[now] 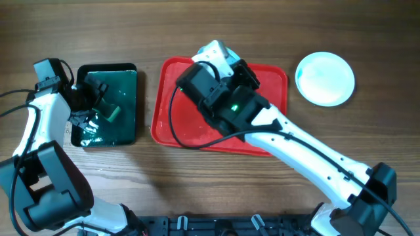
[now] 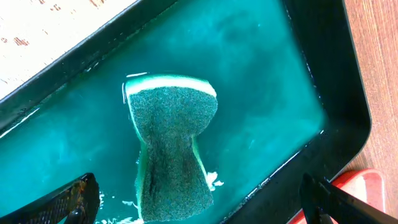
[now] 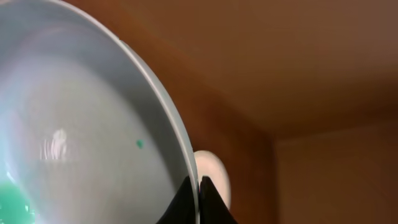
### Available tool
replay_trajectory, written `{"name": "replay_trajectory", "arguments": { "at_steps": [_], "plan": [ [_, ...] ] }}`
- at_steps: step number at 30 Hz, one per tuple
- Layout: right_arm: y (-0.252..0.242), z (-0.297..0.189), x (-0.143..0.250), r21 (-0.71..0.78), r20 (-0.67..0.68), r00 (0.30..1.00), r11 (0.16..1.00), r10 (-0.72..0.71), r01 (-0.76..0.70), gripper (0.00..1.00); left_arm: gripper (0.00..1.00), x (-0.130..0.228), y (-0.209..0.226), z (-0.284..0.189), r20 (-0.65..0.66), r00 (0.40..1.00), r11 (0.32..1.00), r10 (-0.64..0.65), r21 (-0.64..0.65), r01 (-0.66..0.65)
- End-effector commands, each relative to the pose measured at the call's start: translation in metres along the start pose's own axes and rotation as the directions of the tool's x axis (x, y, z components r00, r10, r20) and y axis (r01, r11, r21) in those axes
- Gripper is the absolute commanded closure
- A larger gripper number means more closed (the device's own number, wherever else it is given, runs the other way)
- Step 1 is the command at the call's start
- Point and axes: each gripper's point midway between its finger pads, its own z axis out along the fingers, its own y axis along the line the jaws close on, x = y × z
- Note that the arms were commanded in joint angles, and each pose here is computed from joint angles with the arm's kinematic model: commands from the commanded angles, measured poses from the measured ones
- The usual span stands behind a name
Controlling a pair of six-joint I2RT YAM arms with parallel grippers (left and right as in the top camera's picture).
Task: Clean dirty plates on tray and stack at the side
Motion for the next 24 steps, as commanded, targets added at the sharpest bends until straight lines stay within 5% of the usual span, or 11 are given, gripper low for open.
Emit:
{"name": "replay_trajectory", "arguments": {
  "at_steps": [1,5,11,14,16,17,20,24],
  "plan": [
    [-0.037,-0.030,-0.028,0.216,0.047,0.984,0.963,-0.174,0.160,0.96,0.00,0.002,0.000,0.003,-0.014,1.000,1.000,-0.003,0.007,0.003],
    [-0.039,-0.060,-0.057,0.289,0.102,0.961,0.932,-0.256,0.218,0.96,0.00,0.001,0.000,0.003,-0.014,1.000,1.000,-0.003,0.007,0.003],
    [-0.038,-0.059,-0.064,0.248,0.173,0.982,0.968,-0.075,0.030,0.96,0.00,0.001,0.000,0.003,-0.014,1.000,1.000,-0.003,0.007,0.003],
    [-0.002,-0.018,-0.036,-0.019,0.123,0.989,0.997,0.082,-0.080,0.96,0.00,0.001,0.000,0.003,-0.014,1.000,1.000,-0.003,0.008,0.003],
    [0.012,0.028,0.000,-0.238,-0.078,0.959,0.929,0.273,-0.284,0.96,0.00,0.001,0.000,0.003,-0.014,1.000,1.000,-0.003,0.008,0.003],
    [-0.008,0.069,0.032,-0.246,-0.247,0.870,0.841,0.427,-0.483,0.96,0.00,0.001,0.000,0.003,-0.014,1.000,1.000,-0.003,0.008,0.003],
    [-0.060,0.132,0.104,-0.166,-0.482,0.631,0.644,0.608,-0.747,0.96,0.00,0.001,0.000,0.003,-0.014,1.000,1.000,-0.003,0.008,0.003],
    [-0.124,0.186,0.237,0.070,-0.636,0.193,0.306,0.747,-0.950,0.96,0.00,0.001,0.000,0.003,-0.014,1.000,1.000,-0.003,0.007,0.003]
  ]
}}
